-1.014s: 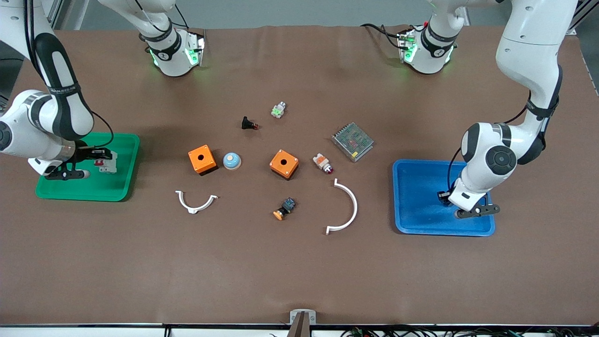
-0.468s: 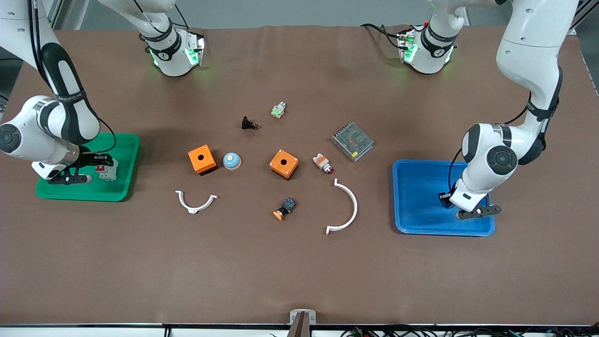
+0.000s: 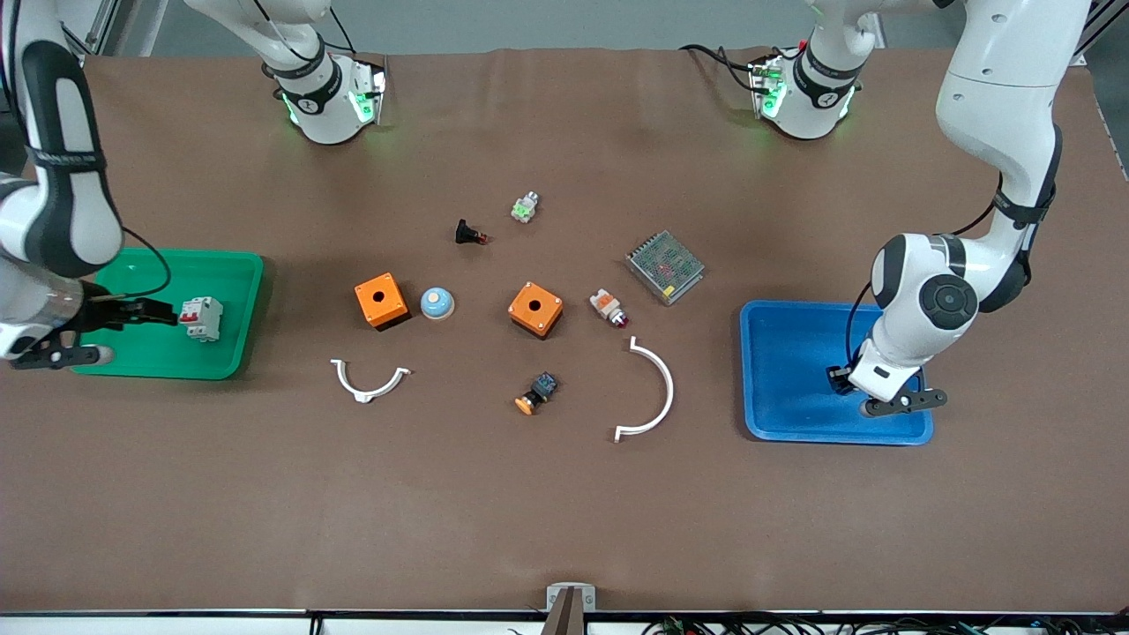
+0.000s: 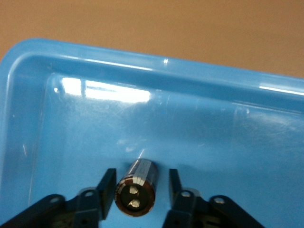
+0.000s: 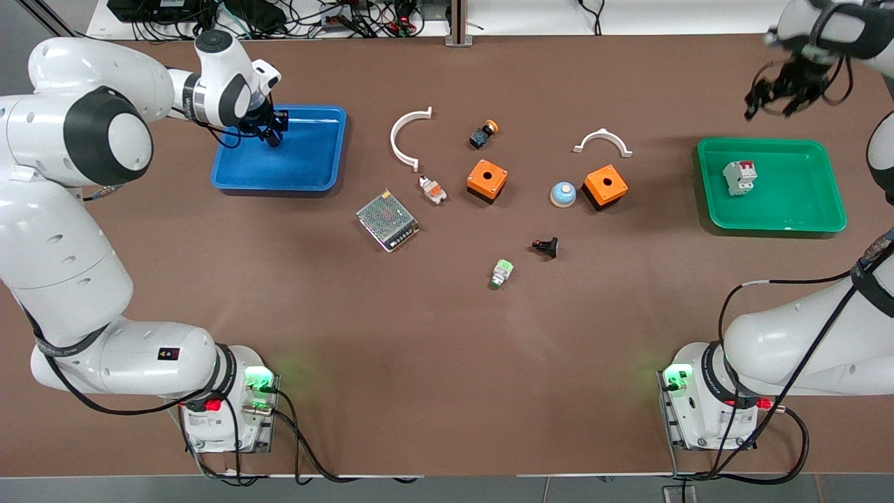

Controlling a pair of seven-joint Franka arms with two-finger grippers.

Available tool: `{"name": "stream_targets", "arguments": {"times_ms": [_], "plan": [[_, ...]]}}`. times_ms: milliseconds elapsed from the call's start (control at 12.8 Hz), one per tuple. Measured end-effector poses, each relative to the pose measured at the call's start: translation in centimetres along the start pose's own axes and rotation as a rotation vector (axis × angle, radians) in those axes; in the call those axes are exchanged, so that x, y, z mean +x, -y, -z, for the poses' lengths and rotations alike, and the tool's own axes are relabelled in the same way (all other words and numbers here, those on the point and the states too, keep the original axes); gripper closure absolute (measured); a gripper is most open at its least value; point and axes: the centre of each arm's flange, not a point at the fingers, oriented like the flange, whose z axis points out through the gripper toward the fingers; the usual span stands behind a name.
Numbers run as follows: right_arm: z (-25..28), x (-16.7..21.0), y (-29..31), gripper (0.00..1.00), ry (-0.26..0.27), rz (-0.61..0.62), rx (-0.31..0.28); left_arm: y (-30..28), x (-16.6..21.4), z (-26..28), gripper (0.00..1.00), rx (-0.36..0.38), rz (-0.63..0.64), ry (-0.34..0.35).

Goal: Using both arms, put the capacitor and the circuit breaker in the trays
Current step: 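Lower the breaker into the green tray and open the right gripper, then open the left gripper releasing the capacitor into the blue tray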

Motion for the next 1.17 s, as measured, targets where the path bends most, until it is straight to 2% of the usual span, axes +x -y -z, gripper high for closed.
{"name": "stream_targets", "arguments": {"times_ms": [234,390,468,624,780,936,1170], "plan": [[7.5,2.5,3.8,0.00,-0.053,0.051,0.016,-0.1,0.2,0.2,0.41,-0.001,-0.001,-0.006],[11.2,3.3,5.9,0.00,-0.095,0.081,0.030,-0.2,0.3,0.4,0.38,-0.002,-0.001,-0.009],[12.6,3.4,7.0,0.00,-0.100,0.094,0.034,-0.2,0.4,0.6,0.37,-0.004,-0.002,-0.013],[15.5,2.7,9.4,0.00,-0.091,0.071,0.048,-0.7,0.9,2.0,0.19,-0.008,-0.006,-0.025],[18.8,1.3,11.7,0.00,-0.077,0.033,0.059,-1.1,1.6,5.6,0.00,-0.004,-0.011,-0.031],[21.7,-0.3,13.6,0.00,-0.095,0.030,0.062,-1.3,2.3,11.3,0.00,0.014,-0.012,-0.020],[24.4,-3.2,16.1,0.00,-0.062,-0.043,0.078,-1.1,3.3,22.3,0.00,0.051,-0.026,0.009]]}}
